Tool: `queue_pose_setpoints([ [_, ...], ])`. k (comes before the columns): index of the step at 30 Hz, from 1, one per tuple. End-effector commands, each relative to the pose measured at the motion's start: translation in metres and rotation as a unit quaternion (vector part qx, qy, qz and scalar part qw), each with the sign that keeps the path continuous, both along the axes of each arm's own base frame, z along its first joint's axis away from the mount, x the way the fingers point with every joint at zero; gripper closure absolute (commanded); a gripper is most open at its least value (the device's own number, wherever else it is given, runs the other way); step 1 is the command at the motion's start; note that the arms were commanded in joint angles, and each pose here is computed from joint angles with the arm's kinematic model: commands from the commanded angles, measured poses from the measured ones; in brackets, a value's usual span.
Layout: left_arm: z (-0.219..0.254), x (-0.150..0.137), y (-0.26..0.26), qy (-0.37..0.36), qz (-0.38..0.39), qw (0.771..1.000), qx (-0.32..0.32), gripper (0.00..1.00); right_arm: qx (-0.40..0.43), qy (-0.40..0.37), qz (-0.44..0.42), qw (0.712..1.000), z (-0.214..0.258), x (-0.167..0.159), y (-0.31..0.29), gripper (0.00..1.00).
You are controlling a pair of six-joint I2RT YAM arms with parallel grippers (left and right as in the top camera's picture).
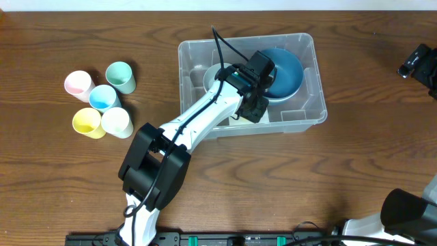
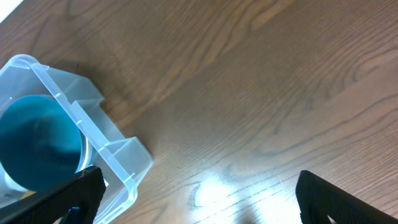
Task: Pack container
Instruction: 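Carry the yellow cup with the left gripper into the container, then release the yellow cup in the container and raise the left gripper, then move the left gripper to the mint green cup and grasp it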
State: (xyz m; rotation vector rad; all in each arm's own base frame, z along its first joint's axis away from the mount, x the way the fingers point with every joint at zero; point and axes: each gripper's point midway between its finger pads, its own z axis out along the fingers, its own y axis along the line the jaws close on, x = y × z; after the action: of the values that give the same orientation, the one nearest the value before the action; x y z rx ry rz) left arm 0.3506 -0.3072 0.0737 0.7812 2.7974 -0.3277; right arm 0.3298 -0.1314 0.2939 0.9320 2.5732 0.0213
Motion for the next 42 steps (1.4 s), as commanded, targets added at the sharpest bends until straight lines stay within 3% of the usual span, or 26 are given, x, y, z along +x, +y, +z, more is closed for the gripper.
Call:
queue_pose_setpoints([
  [1,0.000,-0.005,0.002,0.008,0.001,1.000,0.006,0.48,0.000,-0.002,0.004,1.000,0.001,0.000,0.001,0.01],
  [6,0.023,-0.007,0.011,0.004,0.007,1.000,0.003,0.42,0.000,-0.002,0.004,1.000,0.001,0.000,0.001,0.01],
  [13,0.124,-0.008,0.039,-0.065,0.031,0.996,-0.045,0.37,0.000,-0.002,0.004,1.000,0.001,0.000,0.001,0.01],
  [17,0.187,-0.008,0.080,-0.143,0.072,0.985,-0.060,0.32,0.000,-0.002,0.004,1.000,0.001,0.000,0.001,0.01],
  [22,0.225,0.003,0.159,-0.216,0.167,0.962,-0.002,0.30,0.000,-0.002,0.004,1.000,0.001,0.000,0.001,0.01],
  [26,0.213,0.022,0.219,-0.210,0.243,0.946,0.047,0.29,0.000,-0.002,0.004,1.000,0.001,0.000,0.001,0.01],
  [32,0.159,0.060,0.294,-0.154,0.333,0.925,0.093,0.29,0.000,-0.002,0.004,1.000,0.001,0.000,0.001,0.01],
  [34,0.135,0.074,0.316,-0.136,0.357,0.918,0.105,0.21,0.000,-0.002,0.004,1.000,0.001,0.000,0.001,0.01],
  [42,0.051,0.101,0.348,-0.068,0.354,0.922,0.143,0.18,0.000,-0.001,0.004,1.000,0.001,0.000,0.001,0.01],
])
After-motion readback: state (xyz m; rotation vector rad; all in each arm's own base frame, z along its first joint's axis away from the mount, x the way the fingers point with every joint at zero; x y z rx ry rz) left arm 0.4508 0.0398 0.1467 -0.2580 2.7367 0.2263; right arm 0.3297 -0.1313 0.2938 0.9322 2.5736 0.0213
